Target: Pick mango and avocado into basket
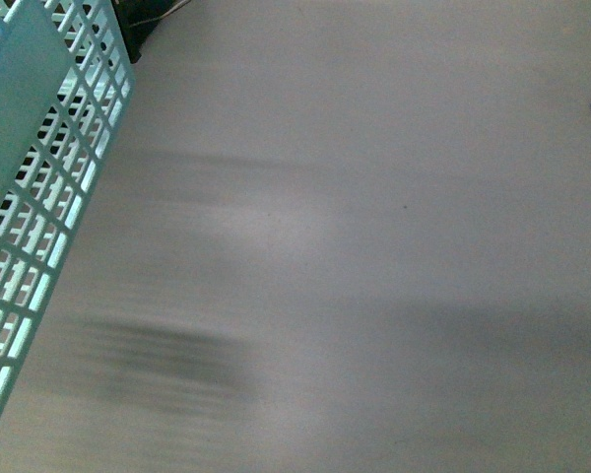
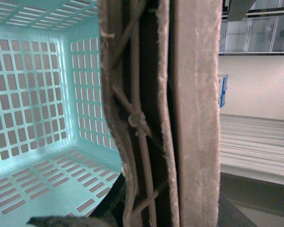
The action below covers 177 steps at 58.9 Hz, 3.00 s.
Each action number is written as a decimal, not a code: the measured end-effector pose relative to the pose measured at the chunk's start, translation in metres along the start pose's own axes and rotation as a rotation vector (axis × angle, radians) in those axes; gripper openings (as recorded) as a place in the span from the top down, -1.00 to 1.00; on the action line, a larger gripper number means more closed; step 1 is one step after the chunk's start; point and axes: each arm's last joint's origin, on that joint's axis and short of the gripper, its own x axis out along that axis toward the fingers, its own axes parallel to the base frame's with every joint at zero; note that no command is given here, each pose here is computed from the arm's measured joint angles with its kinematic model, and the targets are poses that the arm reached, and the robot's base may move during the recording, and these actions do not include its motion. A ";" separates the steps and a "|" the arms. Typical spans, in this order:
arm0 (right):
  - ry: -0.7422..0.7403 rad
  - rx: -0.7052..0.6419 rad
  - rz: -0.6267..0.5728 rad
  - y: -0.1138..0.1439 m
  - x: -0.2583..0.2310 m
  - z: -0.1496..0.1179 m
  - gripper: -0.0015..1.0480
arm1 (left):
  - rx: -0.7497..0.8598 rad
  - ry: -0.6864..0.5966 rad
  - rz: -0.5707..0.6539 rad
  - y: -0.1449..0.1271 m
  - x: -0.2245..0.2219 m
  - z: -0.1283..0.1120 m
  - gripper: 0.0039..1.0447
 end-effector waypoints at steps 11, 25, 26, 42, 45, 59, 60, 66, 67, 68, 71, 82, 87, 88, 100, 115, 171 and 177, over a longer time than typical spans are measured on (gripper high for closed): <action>0.000 0.000 0.000 0.000 0.000 0.000 -0.83 | 0.000 -0.001 0.002 0.000 0.000 0.000 0.70; 0.000 0.000 0.000 0.000 0.000 0.000 -0.83 | 0.000 -0.001 0.003 0.000 0.000 0.000 0.70; 0.000 0.000 0.000 0.000 0.000 0.000 -0.83 | 0.000 -0.001 0.003 0.000 0.000 0.000 0.70; 0.000 0.000 0.000 0.000 0.000 0.000 -0.83 | 0.000 -0.001 0.002 0.000 0.000 0.000 0.70; 0.000 0.000 0.000 0.000 0.000 0.000 -0.83 | 0.000 -0.001 0.002 0.000 0.000 0.000 0.70; 0.000 0.000 0.000 0.000 0.000 0.000 -0.83 | 0.000 -0.001 0.002 0.000 0.000 0.000 0.70; 0.000 0.000 0.000 0.000 0.000 0.000 -0.83 | -0.001 -0.001 0.002 0.000 0.000 0.000 0.70; 0.000 0.000 0.000 0.000 0.000 0.000 -0.83 | 0.000 -0.001 0.002 0.000 0.000 0.000 0.70; 0.000 0.000 0.000 0.000 0.000 0.000 -0.83 | -0.001 -0.001 0.002 0.000 0.000 0.000 0.70; 0.000 0.000 0.000 0.000 0.000 0.000 -0.83 | 0.000 -0.001 0.002 0.000 0.000 0.000 0.70; 0.000 0.000 0.000 0.000 0.000 0.000 -0.83 | 0.000 -0.001 0.002 0.000 0.000 0.000 0.70; 0.000 0.000 0.000 0.000 0.000 0.000 -0.83 | 0.000 -0.001 0.002 0.000 0.000 0.000 0.70; 0.000 0.000 0.000 0.000 0.000 0.000 -0.83 | 0.000 -0.001 0.002 0.000 0.000 0.000 0.70; 0.000 0.000 0.000 0.000 0.000 0.000 -0.83 | 0.000 -0.001 0.002 0.000 0.000 0.000 0.70; 0.000 0.000 0.000 0.000 0.000 0.000 -0.83 | 0.000 -0.001 0.002 0.000 0.000 0.000 0.70; 0.000 -0.001 0.000 0.000 0.000 0.000 -0.83 | 0.000 -0.001 0.002 0.000 0.000 0.000 0.70; 0.000 0.000 -0.003 0.000 0.000 0.000 -0.83 | -0.008 0.010 -0.005 -0.001 -0.001 -0.001 0.70; 0.000 0.000 -0.003 0.000 0.000 0.000 -0.83 | -0.006 0.000 -0.003 -0.001 -0.001 0.000 0.70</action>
